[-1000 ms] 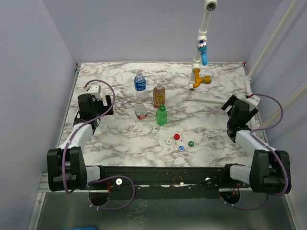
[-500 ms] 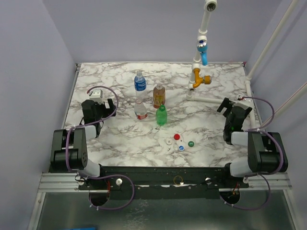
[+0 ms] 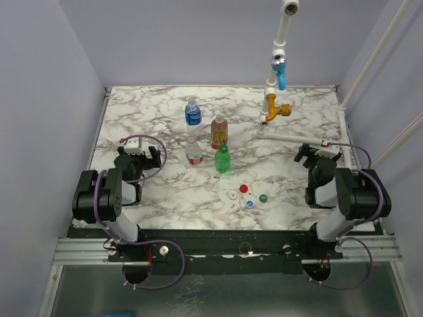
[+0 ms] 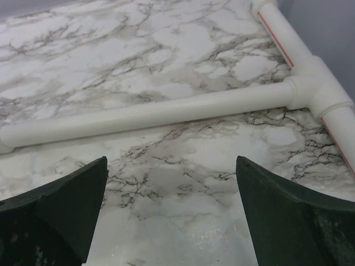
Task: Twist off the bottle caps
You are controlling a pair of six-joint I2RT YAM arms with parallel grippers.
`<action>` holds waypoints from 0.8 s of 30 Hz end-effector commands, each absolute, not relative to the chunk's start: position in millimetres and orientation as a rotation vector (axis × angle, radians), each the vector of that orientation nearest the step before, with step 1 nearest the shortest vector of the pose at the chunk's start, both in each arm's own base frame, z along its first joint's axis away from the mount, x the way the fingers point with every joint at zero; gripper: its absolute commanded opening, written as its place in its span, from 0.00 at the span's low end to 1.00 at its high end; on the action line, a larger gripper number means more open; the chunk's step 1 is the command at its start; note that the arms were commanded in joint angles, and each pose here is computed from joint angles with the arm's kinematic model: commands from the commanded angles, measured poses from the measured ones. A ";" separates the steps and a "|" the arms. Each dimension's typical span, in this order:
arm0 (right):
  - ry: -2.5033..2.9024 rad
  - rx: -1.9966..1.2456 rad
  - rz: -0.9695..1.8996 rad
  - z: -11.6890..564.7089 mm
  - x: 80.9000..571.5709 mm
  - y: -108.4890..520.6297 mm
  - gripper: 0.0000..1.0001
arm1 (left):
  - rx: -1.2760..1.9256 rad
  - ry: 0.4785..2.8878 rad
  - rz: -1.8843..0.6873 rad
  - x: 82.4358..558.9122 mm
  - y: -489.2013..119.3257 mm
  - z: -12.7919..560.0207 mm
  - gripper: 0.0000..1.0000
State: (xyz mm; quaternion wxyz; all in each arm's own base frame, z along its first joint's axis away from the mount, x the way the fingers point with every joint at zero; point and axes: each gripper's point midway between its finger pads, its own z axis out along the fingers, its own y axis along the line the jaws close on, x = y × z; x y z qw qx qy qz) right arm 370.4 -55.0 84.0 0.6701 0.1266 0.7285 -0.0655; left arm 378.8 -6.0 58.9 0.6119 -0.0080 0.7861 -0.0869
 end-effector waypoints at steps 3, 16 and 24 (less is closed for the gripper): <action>1.619 0.245 -0.111 87.7 382.2 -51.3 1.00 | -0.044 1.719 -0.190 396.8 -2.0 74.7 0.99; 1.599 0.245 -0.112 92.0 379.0 -52.3 1.00 | -0.064 1.718 -0.181 395.6 0.4 75.3 0.99; 1.598 0.245 -0.112 92.4 379.2 -52.3 1.00 | -0.068 1.721 -0.182 396.9 0.6 74.5 0.99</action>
